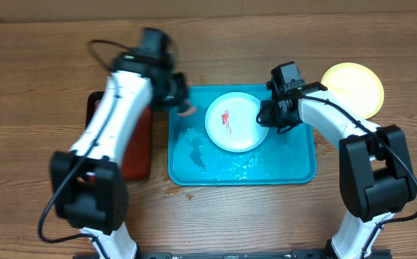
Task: Clean dirty plates on tray and stack at the side
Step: 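Bring the sponge with the left gripper onto the white plate and scrub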
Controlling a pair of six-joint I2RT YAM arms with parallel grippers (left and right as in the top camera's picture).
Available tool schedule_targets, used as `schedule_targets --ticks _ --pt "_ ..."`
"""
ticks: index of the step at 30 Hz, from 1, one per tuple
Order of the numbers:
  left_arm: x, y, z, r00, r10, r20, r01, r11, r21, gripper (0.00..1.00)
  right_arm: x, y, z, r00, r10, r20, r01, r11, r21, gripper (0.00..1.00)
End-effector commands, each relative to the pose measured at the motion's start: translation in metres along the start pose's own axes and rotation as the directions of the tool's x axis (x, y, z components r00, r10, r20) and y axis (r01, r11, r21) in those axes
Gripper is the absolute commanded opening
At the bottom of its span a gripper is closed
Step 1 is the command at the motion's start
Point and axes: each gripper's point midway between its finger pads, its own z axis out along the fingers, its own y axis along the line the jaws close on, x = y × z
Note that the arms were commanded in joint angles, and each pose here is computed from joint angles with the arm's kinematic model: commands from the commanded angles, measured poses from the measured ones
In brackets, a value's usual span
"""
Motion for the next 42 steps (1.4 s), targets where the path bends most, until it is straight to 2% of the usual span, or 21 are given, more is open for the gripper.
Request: schedule_targets --ticks 1,6,9,14,19,26,30,33,35,38,40,42 --pt "0.012 -0.036 0.025 1.000 0.009 -0.011 -0.009 1.000 0.019 0.04 0.000 0.000 0.002 0.999 0.034 -0.005 -0.034 0.999 0.016 0.04" --pt "0.027 -0.075 0.070 0.999 0.043 0.007 -0.043 0.999 0.007 0.04 0.005 -0.003 0.002 0.993 0.112 -0.021 -0.112 0.993 0.028 0.04" --pt "0.035 -0.092 0.094 0.998 0.069 0.006 -0.070 0.997 0.027 0.04 0.005 -0.002 0.002 0.993 0.112 -0.024 -0.112 0.993 0.025 0.04" --pt "0.047 -0.099 0.124 0.995 0.103 -0.011 -0.103 0.995 0.020 0.04 0.005 -0.002 0.002 0.993 0.112 -0.024 -0.111 0.993 0.025 0.04" --pt "0.045 -0.078 0.140 0.996 0.091 -0.011 -0.092 0.994 -0.063 0.04 0.005 -0.003 0.002 0.993 0.113 -0.024 -0.112 0.993 0.026 0.04" --pt "0.026 -0.017 0.127 0.999 0.041 0.021 -0.034 0.961 -0.274 0.04 0.008 -0.004 0.002 0.993 0.115 -0.036 -0.114 0.993 0.031 0.04" --pt "0.012 -0.001 0.112 1.000 0.004 0.012 -0.001 0.956 -0.295 0.04 0.008 -0.004 0.002 0.993 0.115 -0.036 -0.114 0.993 0.032 0.04" --pt "0.000 -0.012 0.098 1.000 -0.010 -0.006 0.008 0.974 -0.227 0.04 0.008 -0.004 0.002 0.993 0.115 -0.036 -0.114 0.993 0.032 0.04" --pt "-0.002 -0.040 0.094 0.999 0.019 -0.044 -0.022 0.996 -0.084 0.04 0.008 -0.004 0.002 0.993 0.115 -0.036 -0.114 0.993 0.032 0.04" --pt "0.007 -0.082 0.091 0.992 0.064 -0.108 -0.049 0.990 0.135 0.04 0.008 -0.004 0.002 0.993 0.115 -0.034 -0.114 0.993 0.031 0.04" --pt "0.016 -0.095 0.093 0.988 0.083 -0.131 -0.058 0.981 0.183 0.04 0.008 -0.004 0.002 0.993 0.115 -0.034 -0.114 0.993 0.031 0.04" --pt "0.021 -0.100 0.096 0.987 0.099 -0.129 -0.076 0.983 0.168 0.03 0.008 -0.004 0.002 0.993 0.115 -0.034 -0.114 0.993 0.031 0.04"
